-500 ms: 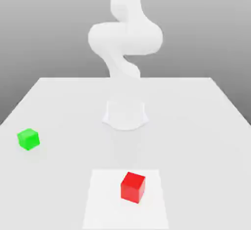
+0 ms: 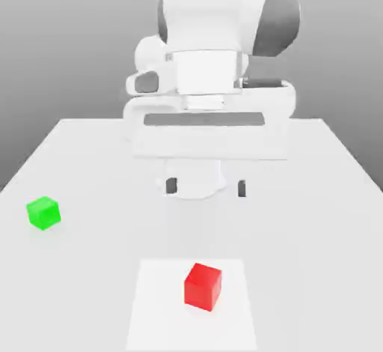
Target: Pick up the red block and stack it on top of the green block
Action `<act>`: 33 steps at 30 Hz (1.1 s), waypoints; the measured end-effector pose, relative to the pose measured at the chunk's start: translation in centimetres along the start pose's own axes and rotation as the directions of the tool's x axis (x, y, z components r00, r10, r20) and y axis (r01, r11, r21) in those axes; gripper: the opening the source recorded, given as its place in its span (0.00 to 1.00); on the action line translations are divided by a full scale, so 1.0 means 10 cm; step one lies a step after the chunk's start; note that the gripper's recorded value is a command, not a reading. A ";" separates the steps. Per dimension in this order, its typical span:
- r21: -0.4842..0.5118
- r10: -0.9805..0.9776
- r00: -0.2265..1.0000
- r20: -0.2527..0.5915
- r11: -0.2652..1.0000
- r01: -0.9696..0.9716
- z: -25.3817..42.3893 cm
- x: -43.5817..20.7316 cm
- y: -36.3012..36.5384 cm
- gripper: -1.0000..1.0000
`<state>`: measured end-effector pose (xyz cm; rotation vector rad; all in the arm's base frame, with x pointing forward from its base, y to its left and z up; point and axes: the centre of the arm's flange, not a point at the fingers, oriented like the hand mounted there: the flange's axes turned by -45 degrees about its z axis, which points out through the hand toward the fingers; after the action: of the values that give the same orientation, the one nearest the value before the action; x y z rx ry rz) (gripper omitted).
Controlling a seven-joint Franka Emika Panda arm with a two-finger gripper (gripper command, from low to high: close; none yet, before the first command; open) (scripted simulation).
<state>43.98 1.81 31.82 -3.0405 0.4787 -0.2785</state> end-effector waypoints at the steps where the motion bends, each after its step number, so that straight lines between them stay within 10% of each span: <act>1: -0.014 0.017 0.999 0.032 1.000 -0.017 0.20 -0.09 0.03 0.50; 11: -0.093 0.097 0.982 0.161 0.992 -0.083 1.55 -0.68 0.23 0.50; 12: -0.093 0.098 0.982 0.161 0.992 -0.083 1.61 -0.69 0.24 0.00; 25: -0.094 0.102 0.982 0.160 0.992 -0.088 1.07 -0.59 0.21 0.00; 33: -0.181 0.703 0.709 0.050 0.705 -0.686 0.73 -0.37 1.84 0.00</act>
<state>36.39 -14.41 22.58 -2.6981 1.6368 -0.0157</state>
